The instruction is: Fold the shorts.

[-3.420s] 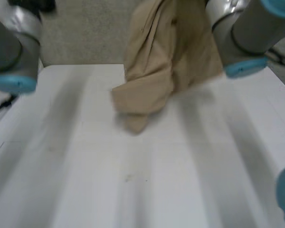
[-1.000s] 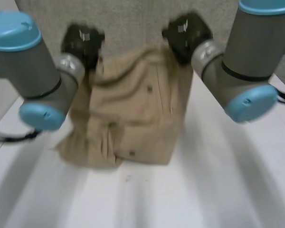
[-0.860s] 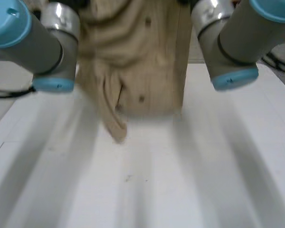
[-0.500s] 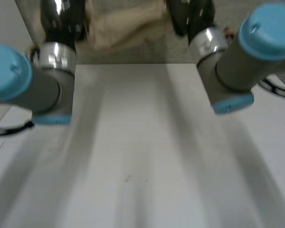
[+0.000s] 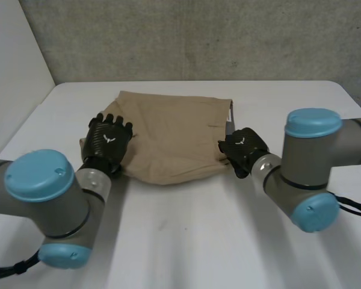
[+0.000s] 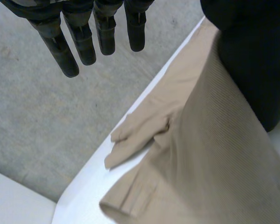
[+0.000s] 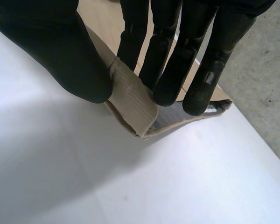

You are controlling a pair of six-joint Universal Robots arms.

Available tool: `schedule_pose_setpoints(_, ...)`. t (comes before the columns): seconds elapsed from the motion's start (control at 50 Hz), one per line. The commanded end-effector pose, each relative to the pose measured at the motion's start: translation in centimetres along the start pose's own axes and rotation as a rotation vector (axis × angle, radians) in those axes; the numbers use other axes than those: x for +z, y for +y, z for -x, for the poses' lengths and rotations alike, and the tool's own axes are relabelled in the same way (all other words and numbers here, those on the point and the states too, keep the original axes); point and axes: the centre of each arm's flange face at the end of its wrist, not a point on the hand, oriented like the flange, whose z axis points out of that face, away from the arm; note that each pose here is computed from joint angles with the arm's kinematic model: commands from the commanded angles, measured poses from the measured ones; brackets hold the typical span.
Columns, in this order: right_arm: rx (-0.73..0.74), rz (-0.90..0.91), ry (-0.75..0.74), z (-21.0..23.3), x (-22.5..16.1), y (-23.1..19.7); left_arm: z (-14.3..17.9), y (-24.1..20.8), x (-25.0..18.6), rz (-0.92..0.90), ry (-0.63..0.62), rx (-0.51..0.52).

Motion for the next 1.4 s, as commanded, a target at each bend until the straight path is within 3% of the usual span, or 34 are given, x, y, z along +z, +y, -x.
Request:
schedule_pose_setpoints(0.02,0.039,-0.006,-0.052,-0.1,-3.2,-0.1,2.0,0.7,-2.3,0.100,0.018,-0.014)
schedule_pose_setpoints(0.18,0.136,0.049,-0.082,-0.1,-5.0,2.4,3.5,1.3,-3.9,0.127,0.089,-0.204)
schedule_pose_setpoints(0.3,0.159,0.034,-0.061,-0.9,-5.6,2.7,4.1,3.0,-4.7,0.261,0.155,-0.328)
schedule_pose_setpoints(0.6,0.163,0.040,-0.066,-0.7,-5.8,2.9,4.2,5.6,-3.5,0.303,0.122,-0.349)
schedule_pose_setpoints(0.84,0.151,0.044,-0.064,-0.8,-5.8,2.9,3.2,5.6,-4.1,0.322,0.167,-0.341)
schedule_pose_setpoints(0.98,0.074,0.050,-0.055,-2.0,-8.2,0.3,5.0,2.9,-6.3,0.310,0.154,-0.320)
schedule_pose_setpoints(1.06,-0.017,0.101,-0.098,-2.3,-11.5,-1.8,5.8,1.2,-9.1,0.357,0.192,-0.268)
schedule_pose_setpoints(1.22,-0.104,0.279,-0.270,-0.5,-15.5,-1.4,5.1,-1.2,-14.8,0.371,0.321,-0.098)
schedule_pose_setpoints(1.4,-0.103,0.400,-0.368,1.3,-15.1,1.5,3.8,0.1,-13.3,0.376,0.364,-0.038)
